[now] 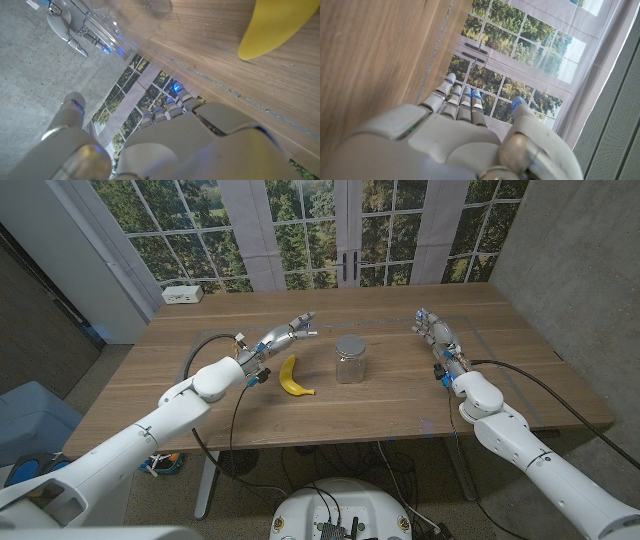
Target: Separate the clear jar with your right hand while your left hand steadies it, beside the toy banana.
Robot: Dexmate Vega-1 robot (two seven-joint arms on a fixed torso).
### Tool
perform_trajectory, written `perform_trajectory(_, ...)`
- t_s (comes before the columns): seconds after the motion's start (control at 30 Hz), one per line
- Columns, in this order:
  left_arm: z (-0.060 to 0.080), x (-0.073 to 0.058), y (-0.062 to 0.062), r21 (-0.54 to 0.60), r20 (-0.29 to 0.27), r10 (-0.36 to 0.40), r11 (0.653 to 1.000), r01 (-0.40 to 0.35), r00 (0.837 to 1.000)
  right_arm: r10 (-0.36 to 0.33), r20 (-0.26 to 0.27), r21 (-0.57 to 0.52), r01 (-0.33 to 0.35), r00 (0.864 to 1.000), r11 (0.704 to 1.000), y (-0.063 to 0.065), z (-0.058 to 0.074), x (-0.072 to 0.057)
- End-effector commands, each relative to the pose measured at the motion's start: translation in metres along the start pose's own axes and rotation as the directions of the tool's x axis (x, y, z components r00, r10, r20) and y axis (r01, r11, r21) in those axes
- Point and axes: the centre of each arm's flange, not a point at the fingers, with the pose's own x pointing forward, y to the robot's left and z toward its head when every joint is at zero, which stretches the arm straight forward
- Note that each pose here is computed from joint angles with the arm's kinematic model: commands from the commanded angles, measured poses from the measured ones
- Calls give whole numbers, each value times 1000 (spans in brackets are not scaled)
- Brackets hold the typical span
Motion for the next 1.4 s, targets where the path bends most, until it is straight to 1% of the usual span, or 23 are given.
perform_trajectory(0.03, 3, 9, -5, 67, -15, -67, 995, 68, 998, -14, 18, -64, 16, 1000, 998, 6, 10, -9)
perform_trajectory(0.33, 5, 15, -10, 98, -26, -104, 989, 106, 994, -16, 29, -86, 18, 999, 996, 9, 15, -14)
perform_trajectory(0.63, 0, 20, -18, 113, -57, -133, 984, 139, 989, -4, 39, -119, 9, 999, 993, 17, 22, -18)
perform_trajectory(1.07, -2, 23, -22, 123, -89, -166, 977, 176, 982, 8, 57, -150, 1, 998, 989, 25, 28, -24)
perform_trajectory(1.2, -4, 28, -25, 128, -96, -185, 972, 196, 978, 11, 70, -162, 1, 997, 987, 28, 32, -27)
perform_trajectory(1.4, -2, 35, -25, 156, -102, -205, 963, 219, 973, 13, 95, -175, 4, 995, 985, 31, 37, -31)
